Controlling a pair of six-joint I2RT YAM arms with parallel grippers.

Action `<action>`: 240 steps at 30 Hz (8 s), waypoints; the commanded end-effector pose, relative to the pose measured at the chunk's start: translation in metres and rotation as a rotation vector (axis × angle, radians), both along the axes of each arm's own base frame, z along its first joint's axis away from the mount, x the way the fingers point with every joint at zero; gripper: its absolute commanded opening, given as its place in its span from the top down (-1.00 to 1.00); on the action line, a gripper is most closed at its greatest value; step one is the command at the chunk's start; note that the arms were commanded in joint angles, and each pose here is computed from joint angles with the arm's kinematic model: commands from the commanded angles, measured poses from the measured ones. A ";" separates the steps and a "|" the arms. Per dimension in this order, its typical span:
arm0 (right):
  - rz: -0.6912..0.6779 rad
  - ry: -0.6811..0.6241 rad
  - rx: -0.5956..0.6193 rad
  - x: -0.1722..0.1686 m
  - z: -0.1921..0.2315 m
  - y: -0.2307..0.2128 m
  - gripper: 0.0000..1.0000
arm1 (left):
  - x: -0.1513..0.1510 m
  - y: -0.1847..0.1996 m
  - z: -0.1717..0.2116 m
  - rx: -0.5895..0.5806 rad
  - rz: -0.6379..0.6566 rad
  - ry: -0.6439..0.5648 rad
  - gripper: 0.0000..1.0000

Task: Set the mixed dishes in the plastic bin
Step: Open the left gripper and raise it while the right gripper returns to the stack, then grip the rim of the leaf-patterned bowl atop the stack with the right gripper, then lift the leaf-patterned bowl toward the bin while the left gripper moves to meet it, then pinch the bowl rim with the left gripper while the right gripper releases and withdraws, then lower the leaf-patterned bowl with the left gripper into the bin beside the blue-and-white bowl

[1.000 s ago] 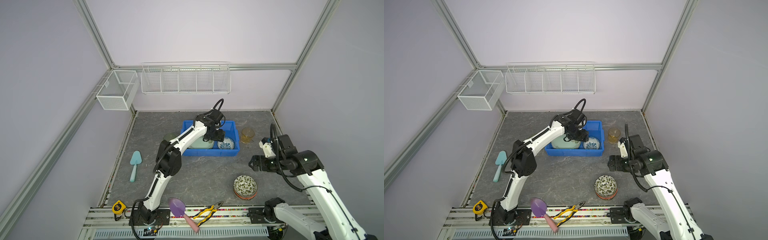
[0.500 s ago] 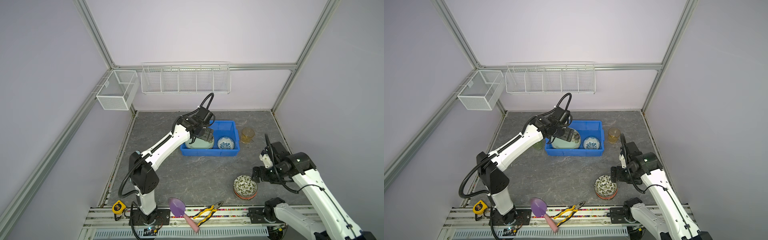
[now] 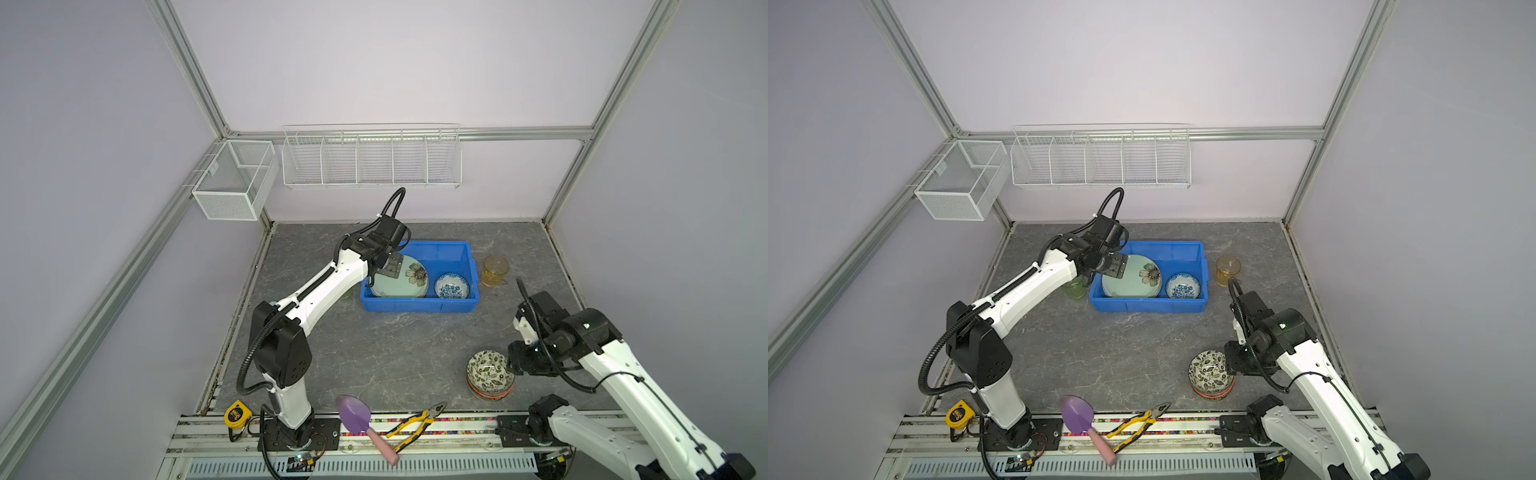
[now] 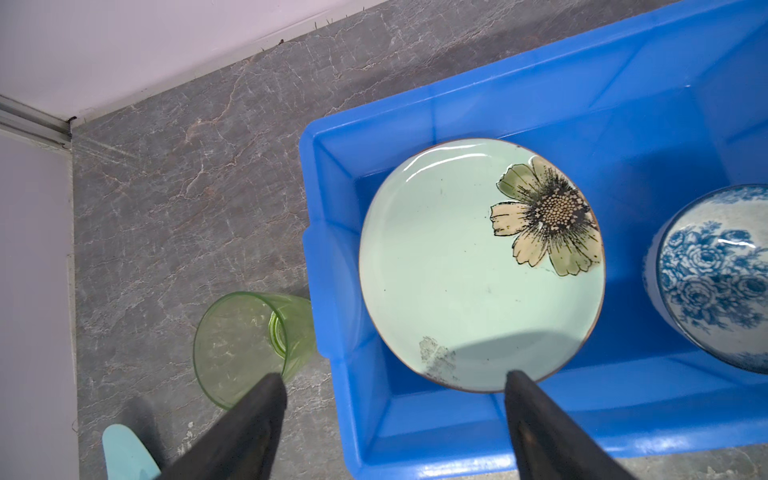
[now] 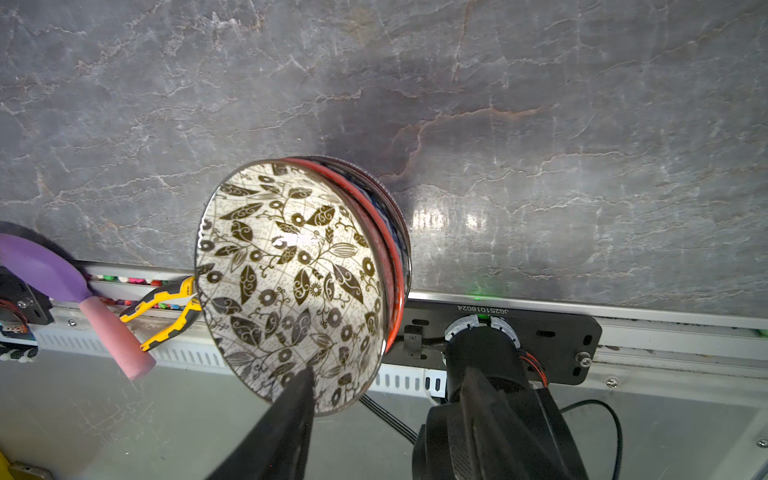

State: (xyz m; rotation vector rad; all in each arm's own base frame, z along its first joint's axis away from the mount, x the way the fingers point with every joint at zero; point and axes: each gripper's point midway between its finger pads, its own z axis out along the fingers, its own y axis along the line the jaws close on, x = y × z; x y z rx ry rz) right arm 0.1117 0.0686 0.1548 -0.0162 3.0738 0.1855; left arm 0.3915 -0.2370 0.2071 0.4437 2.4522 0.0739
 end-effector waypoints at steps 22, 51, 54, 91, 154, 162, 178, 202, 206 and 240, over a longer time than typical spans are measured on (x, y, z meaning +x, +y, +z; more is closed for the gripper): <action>-0.036 0.003 -0.076 0.001 -0.024 0.006 0.26 | 0.002 -0.010 0.006 -0.083 -0.025 0.022 -0.65; -0.039 -0.010 -0.149 0.007 -0.032 0.007 0.67 | 0.000 -0.047 -0.007 -0.201 -0.101 0.141 -0.63; -0.044 -0.020 -0.152 0.007 -0.030 0.005 0.84 | 0.000 -0.050 -0.009 -0.208 -0.108 0.152 -0.62; -0.041 -0.179 -0.050 0.029 0.027 0.008 0.87 | -0.061 -0.129 -0.005 -0.408 -0.332 0.320 -0.64; 0.106 -0.227 0.068 0.112 0.043 0.073 0.87 | -0.182 -0.182 -0.050 -0.545 -0.293 0.654 0.43; 0.111 -0.239 0.076 0.113 0.046 0.076 0.87 | -0.182 -0.181 -0.051 -0.538 -0.293 0.653 0.84; 0.095 -0.324 0.136 0.106 0.074 0.069 0.60 | -0.170 -0.181 -0.042 -0.494 -0.308 0.601 1.00; 0.139 -0.393 0.451 0.044 0.111 0.072 -0.34 | -0.063 -0.175 -0.019 -0.494 -0.236 0.438 1.00; 0.124 -0.380 0.475 0.035 0.108 0.071 -0.38 | -0.046 -0.182 -0.026 -0.464 -0.225 0.407 1.00; 0.067 -0.382 0.220 0.050 0.080 0.035 -0.98 | -0.001 -0.177 -0.093 -0.376 -0.134 0.446 1.00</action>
